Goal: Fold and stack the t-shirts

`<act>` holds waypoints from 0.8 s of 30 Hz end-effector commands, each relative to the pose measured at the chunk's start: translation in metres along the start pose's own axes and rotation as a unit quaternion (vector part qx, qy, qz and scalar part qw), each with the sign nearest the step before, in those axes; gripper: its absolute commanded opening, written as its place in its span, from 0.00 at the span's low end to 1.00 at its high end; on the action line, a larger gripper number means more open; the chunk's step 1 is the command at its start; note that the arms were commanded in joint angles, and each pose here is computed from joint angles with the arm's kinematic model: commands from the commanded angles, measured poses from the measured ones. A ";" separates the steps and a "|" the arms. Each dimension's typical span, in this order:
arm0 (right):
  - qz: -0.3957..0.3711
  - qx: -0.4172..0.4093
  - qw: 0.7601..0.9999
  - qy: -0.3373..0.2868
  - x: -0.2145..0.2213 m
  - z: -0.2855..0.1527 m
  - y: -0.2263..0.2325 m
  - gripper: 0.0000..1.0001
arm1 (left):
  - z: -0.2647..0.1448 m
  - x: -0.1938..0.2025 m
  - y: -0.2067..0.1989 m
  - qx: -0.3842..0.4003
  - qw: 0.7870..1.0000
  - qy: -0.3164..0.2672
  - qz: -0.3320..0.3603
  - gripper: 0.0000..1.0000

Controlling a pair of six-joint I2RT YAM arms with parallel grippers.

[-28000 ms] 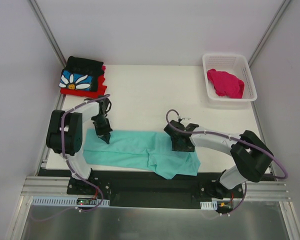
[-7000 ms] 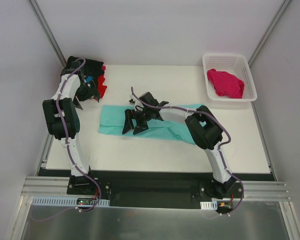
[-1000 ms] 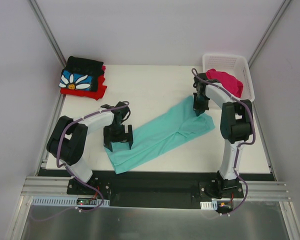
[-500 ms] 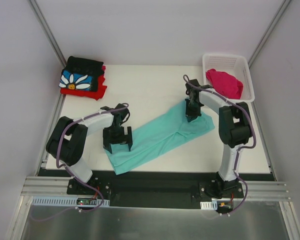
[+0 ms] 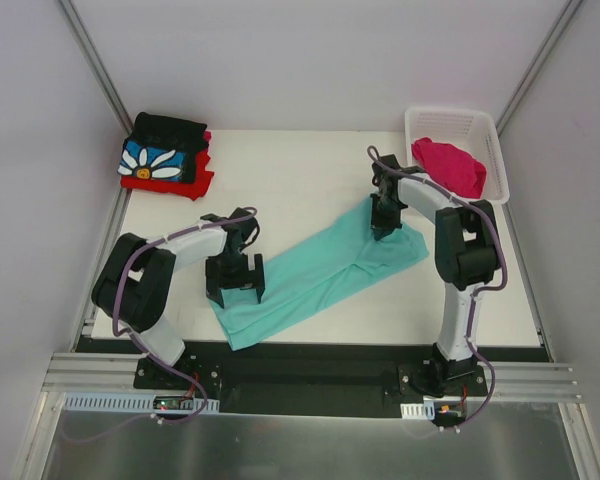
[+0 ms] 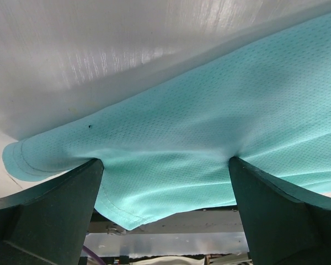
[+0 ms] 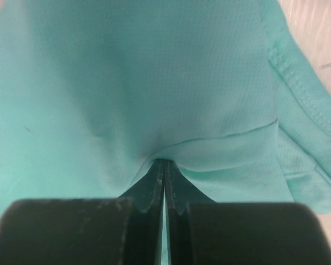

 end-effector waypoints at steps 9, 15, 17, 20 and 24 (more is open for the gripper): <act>-0.022 -0.041 0.999 0.020 -0.044 0.010 0.036 0.01 | 0.033 0.030 -0.016 0.002 0.999 0.047 0.011 0.99; -0.065 -0.047 0.996 0.032 -0.042 0.010 0.067 0.01 | 0.035 0.030 -0.056 0.015 0.997 0.053 0.051 0.99; -0.074 -0.057 0.995 0.024 -0.048 0.003 0.078 0.01 | 0.037 0.029 -0.072 0.022 0.996 0.061 0.061 0.98; -0.083 -0.067 0.994 0.021 -0.052 0.000 0.093 0.01 | 0.041 0.038 -0.096 0.023 0.993 0.073 0.089 0.98; -0.088 -0.082 0.993 0.020 -0.054 0.000 0.104 0.01 | 0.043 0.050 -0.108 0.022 0.991 0.083 0.103 0.99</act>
Point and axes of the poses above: each gripper's point midway between its finger pads, its own z axis out along the fingers, its own y axis along the line the jaws close on, x = y × z, the point moved 6 cm from there along -z, back along the fingers, and after that the axes turned 11 degrees about z, right-handed, at the moved point
